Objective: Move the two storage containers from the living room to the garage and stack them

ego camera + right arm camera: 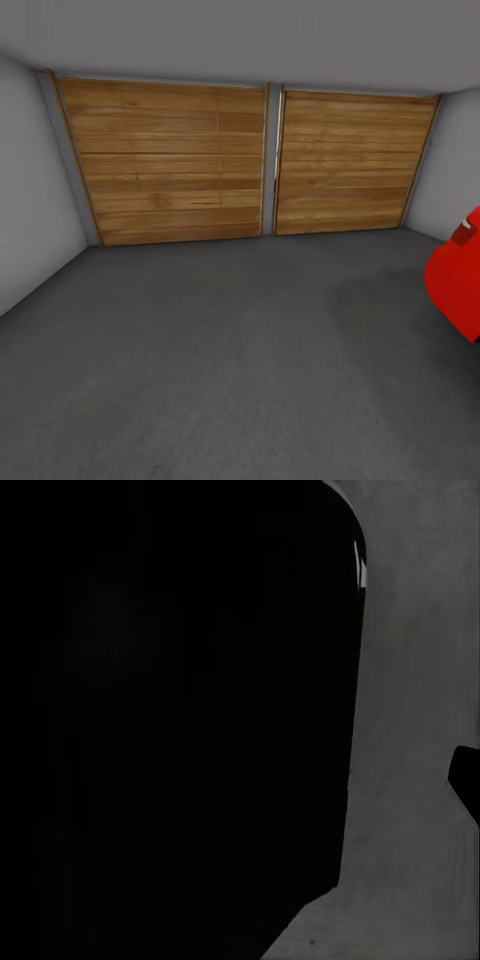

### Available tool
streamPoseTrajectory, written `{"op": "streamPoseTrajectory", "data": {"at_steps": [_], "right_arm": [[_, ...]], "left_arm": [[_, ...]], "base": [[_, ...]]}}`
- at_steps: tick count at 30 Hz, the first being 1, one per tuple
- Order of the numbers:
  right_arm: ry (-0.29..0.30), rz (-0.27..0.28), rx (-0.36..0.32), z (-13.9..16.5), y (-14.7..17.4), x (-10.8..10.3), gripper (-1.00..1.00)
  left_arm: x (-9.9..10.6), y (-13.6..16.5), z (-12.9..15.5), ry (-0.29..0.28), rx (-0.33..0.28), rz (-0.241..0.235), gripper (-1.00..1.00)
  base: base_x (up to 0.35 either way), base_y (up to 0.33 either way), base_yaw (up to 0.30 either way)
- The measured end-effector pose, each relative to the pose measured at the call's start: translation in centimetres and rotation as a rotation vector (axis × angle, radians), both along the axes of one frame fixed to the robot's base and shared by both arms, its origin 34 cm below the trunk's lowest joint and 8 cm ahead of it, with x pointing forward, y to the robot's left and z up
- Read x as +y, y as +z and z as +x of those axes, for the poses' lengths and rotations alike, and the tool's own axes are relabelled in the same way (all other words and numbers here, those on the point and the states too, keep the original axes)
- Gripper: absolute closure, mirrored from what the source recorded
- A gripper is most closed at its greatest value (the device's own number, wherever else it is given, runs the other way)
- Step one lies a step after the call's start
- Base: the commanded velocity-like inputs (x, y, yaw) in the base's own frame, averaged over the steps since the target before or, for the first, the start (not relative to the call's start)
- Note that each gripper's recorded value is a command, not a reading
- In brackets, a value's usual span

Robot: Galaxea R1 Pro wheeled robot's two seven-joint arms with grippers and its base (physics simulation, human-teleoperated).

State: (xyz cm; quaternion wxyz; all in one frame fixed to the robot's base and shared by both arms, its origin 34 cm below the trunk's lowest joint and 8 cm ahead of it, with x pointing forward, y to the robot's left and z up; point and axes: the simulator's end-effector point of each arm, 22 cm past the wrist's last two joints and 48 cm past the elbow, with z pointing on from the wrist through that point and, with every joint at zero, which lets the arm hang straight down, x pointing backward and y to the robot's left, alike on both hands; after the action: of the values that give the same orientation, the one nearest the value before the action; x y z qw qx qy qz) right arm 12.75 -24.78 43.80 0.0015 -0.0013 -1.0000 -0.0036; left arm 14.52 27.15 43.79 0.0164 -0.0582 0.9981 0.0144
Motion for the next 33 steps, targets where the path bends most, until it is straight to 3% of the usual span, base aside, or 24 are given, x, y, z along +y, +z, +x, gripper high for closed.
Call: {"op": "streamPoseTrajectory", "data": {"at_steps": [23,33], "right_arm": [[-0.002,-0.002,-0.001,0.1,0.0,-0.1,-1.0],[0.004,-0.001,-0.001,0.1,0.0,-0.1,-1.0]], "left_arm": [[0.0,0.0,0.1,0.004,-0.003,-0.001,-1.0],[-1.5,0.0,0.2,0.012,-0.005,-0.02,-1.0]], "base": [[0.0,0.0,0.299],[0.0,0.0,0.299]]}}
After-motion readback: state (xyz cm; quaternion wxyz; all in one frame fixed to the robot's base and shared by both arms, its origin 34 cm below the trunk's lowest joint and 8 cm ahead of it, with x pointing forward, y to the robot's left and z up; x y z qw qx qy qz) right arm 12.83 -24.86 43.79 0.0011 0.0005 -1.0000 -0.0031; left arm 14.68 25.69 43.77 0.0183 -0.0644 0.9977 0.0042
